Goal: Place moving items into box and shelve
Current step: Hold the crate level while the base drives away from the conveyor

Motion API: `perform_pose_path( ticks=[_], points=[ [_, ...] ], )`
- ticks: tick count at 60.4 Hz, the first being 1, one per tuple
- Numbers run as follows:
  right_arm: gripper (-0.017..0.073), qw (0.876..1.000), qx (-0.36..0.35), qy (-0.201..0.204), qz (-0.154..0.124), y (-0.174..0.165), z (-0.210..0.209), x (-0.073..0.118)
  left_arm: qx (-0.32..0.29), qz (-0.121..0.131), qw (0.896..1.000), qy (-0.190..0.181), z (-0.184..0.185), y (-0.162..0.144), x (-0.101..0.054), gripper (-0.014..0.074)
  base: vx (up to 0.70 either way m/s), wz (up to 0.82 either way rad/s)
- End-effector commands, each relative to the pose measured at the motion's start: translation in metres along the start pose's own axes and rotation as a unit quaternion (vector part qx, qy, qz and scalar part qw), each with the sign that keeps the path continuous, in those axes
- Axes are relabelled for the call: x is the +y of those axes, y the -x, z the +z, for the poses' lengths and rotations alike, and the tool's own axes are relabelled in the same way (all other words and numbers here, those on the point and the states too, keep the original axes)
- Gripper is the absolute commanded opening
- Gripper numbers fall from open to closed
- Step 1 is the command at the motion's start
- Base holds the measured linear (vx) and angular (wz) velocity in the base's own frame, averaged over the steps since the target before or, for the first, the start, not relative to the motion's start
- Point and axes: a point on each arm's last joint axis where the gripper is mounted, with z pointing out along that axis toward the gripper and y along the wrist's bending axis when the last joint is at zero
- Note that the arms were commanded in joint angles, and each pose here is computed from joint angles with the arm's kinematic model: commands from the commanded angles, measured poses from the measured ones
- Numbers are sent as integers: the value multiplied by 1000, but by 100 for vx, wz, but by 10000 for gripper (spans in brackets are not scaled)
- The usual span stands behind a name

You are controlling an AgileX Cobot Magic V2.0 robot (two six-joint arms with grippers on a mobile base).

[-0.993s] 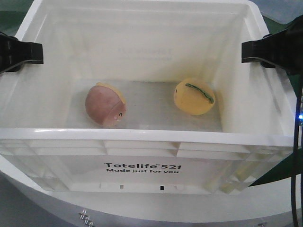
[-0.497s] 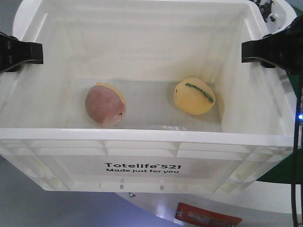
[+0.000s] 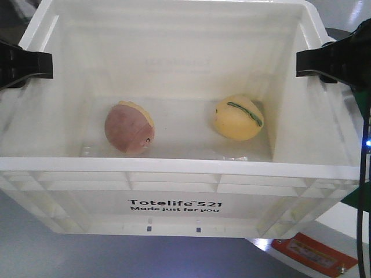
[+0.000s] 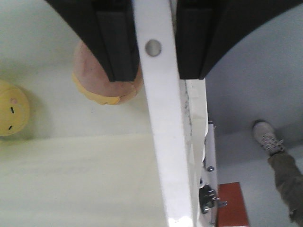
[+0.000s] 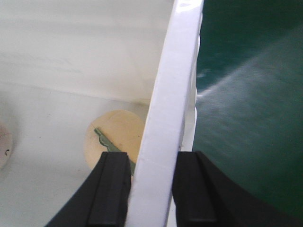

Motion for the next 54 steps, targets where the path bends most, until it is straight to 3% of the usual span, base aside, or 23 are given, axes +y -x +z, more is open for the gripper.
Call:
perform_pose_path(
  ticks=[1, 54],
  points=[
    [-5, 995, -97, -9, -22, 20, -21, 0, -104, 3, 994, -33, -24, 21, -7, -6, -17, 67],
    [-5, 995, -97, -9, -22, 20, -21, 0, -104, 3, 994, -33, -24, 21, -7, -6, -18, 72]
  ],
)
